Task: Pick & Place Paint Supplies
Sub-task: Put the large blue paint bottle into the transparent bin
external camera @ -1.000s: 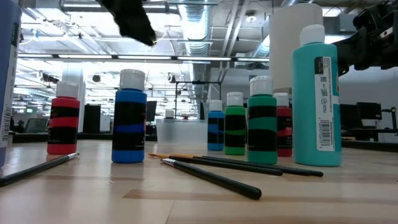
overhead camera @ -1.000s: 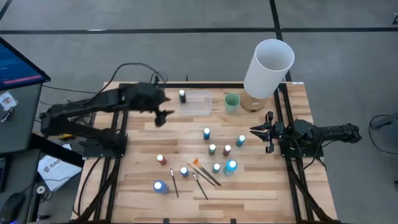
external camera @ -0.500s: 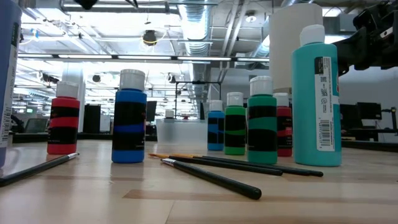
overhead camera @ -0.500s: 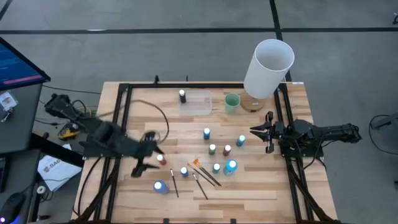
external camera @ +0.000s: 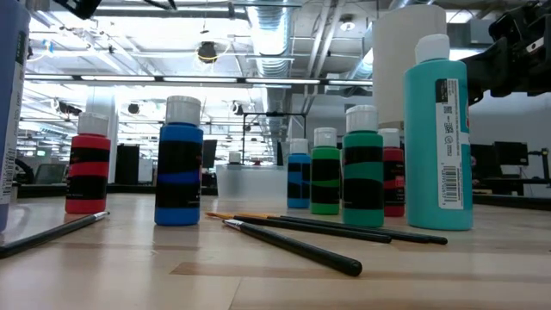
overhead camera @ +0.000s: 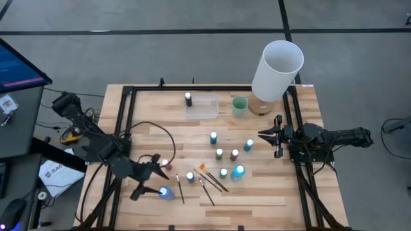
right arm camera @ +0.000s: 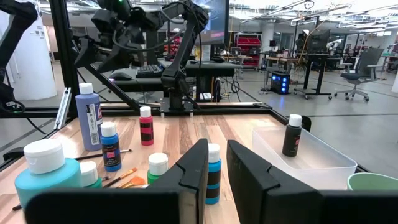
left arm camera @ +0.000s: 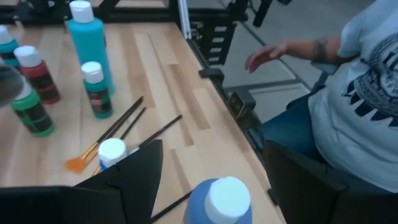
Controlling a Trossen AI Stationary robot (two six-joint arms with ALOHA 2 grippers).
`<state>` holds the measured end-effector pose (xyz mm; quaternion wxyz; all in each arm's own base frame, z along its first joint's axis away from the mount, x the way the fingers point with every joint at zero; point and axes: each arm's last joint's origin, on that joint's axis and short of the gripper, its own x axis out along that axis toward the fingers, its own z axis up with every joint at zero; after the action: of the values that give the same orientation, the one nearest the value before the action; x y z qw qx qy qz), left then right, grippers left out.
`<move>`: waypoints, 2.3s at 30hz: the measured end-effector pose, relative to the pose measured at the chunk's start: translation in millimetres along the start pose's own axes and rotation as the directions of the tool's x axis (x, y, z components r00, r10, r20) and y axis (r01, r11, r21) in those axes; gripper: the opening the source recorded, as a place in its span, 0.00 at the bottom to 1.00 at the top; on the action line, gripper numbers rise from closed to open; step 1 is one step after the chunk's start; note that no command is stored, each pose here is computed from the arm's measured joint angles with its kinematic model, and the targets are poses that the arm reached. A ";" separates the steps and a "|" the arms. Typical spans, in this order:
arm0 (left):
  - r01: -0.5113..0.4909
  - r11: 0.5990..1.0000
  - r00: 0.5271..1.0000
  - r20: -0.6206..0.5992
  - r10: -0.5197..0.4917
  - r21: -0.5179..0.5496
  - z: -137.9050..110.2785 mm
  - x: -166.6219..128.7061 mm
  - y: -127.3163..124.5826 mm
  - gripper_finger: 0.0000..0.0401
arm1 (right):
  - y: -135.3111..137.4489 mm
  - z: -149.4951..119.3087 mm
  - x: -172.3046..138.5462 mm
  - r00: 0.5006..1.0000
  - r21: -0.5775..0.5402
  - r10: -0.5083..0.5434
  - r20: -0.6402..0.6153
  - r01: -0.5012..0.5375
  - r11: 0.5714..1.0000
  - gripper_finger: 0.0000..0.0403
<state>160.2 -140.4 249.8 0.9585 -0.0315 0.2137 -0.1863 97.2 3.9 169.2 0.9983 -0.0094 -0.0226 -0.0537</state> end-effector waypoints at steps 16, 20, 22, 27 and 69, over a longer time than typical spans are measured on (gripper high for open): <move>0.019 1.000 1.000 -0.004 -0.019 -0.002 -36.0 14.9 -3.2 0.65 | 0.0 0.0 0.0 1.000 0.000 0.000 0.000 0.000 1.000 0.13; 0.030 0.999 1.000 0.001 -0.030 0.026 -36.0 13.5 -5.3 0.65 | 0.0 0.0 0.0 1.000 0.000 0.000 0.000 0.000 1.000 0.13; 0.014 0.998 1.000 0.007 -0.014 0.054 -35.8 13.5 -4.8 0.65 | 0.0 0.0 0.0 1.000 0.000 0.000 0.000 0.000 1.000 0.13; -0.055 0.994 0.998 0.027 0.052 0.097 -34.9 13.7 -1.8 0.65 | 0.0 0.1 0.0 1.000 0.000 0.000 0.001 0.000 1.000 0.13; -0.055 0.996 0.998 -0.006 0.056 0.075 -40.8 25.0 -1.0 0.64 | 0.0 0.1 0.0 1.000 0.000 0.000 0.001 0.000 1.000 0.13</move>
<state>163.7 -149.7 203.0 0.9628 0.0112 0.2114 -0.1677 97.1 4.0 169.4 0.9983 -0.0093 -0.0229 -0.0536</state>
